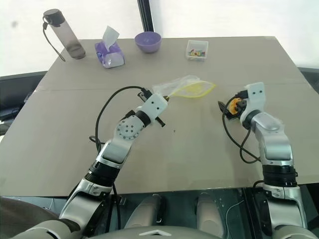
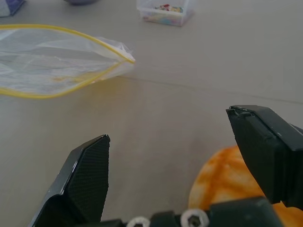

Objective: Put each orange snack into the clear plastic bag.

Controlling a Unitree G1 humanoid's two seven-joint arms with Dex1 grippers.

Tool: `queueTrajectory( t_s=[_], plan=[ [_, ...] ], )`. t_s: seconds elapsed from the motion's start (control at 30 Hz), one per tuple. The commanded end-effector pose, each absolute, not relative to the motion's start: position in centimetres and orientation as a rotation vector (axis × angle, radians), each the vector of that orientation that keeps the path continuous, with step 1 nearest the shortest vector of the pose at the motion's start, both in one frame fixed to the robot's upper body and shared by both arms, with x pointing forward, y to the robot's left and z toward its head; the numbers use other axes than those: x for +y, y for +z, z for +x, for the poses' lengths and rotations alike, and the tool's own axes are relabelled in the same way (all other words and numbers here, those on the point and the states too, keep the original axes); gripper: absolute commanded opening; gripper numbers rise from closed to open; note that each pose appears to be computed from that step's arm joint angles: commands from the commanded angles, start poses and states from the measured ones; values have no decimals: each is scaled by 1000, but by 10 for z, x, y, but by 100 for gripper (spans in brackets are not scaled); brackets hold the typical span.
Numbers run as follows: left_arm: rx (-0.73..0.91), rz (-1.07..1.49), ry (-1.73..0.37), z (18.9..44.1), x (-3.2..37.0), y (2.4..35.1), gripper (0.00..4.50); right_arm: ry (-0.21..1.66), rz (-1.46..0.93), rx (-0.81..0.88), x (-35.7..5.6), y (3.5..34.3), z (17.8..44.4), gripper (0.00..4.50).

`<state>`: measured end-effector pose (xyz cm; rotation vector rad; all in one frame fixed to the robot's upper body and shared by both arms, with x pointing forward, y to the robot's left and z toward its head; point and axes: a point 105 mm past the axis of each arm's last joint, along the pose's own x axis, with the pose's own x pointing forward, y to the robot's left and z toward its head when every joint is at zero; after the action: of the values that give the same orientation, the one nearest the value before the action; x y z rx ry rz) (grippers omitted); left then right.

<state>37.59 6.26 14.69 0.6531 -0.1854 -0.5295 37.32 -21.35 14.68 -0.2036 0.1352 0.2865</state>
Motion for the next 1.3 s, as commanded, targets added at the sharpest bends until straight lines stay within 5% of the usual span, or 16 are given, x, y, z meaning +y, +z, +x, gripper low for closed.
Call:
queueTrajectory(
  t_s=[0.03,0.5,0.83,1.03,1.3],
  plan=[
    [-225,642,-510,376,62,159,0,141,-170,162,-245,144,372,445],
    [-224,645,-517,375,59,157,0,-69,-134,304,-276,109,365,445],
    [-223,639,-527,374,55,155,0,39,-263,283,-262,113,364,10],
    [-221,637,-534,373,52,153,0,182,-292,227,-245,139,366,5],
    [-229,638,-542,373,47,152,0,702,-267,81,-178,193,326,5]
  ],
)
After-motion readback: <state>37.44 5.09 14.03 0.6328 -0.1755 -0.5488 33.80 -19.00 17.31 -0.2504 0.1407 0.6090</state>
